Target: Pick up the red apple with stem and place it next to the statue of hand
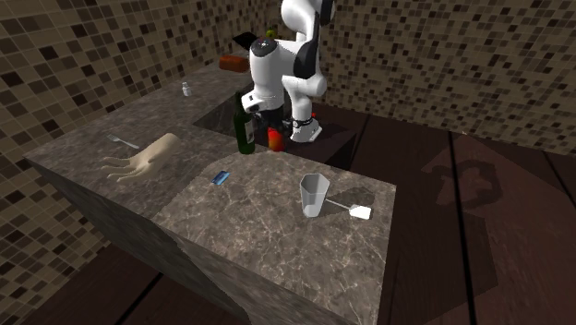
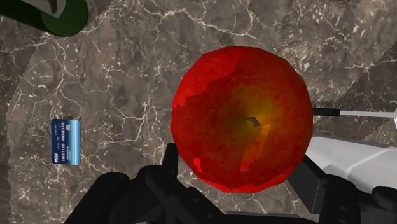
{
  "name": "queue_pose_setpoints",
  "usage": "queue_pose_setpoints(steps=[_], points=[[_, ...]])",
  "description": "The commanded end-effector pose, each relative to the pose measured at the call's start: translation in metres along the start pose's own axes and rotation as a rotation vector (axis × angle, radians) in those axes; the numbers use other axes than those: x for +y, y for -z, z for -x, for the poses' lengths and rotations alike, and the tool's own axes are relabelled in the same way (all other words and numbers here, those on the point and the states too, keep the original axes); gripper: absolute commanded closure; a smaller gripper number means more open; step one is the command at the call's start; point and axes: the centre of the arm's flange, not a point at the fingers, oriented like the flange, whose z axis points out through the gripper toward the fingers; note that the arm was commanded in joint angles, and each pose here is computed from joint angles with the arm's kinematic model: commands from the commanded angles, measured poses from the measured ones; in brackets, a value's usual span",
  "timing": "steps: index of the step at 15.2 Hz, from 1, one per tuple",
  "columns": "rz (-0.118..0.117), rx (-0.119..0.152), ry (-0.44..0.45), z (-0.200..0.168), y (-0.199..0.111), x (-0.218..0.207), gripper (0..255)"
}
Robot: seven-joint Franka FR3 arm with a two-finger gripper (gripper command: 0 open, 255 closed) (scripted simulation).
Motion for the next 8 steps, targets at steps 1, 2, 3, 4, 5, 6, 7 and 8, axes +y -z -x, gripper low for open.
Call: queue_pose_setpoints(steps=[1,2,3,4,5,6,7,8], points=[[0.000,0.000,0.002,0.004,-0.003,0.025,255],[0.000,0.000,0.002,0.007,-0.004,0.038,255],[0.000,0.000,0.002,0.010,-0.005,0.051,255],[0.000,0.000,0.002,0.012,-0.006,0.063,255],[0.000,0.000,0.002,0.015,-0.007,0.076,255],[0.000,0.000,0.002,0.017,-0.008,0.089,255],[0.000,0.000,0.002,0.020,-0.009,0.102,255],[0.000,0.000,0.002,0.023,-0.010,0.115,255]])
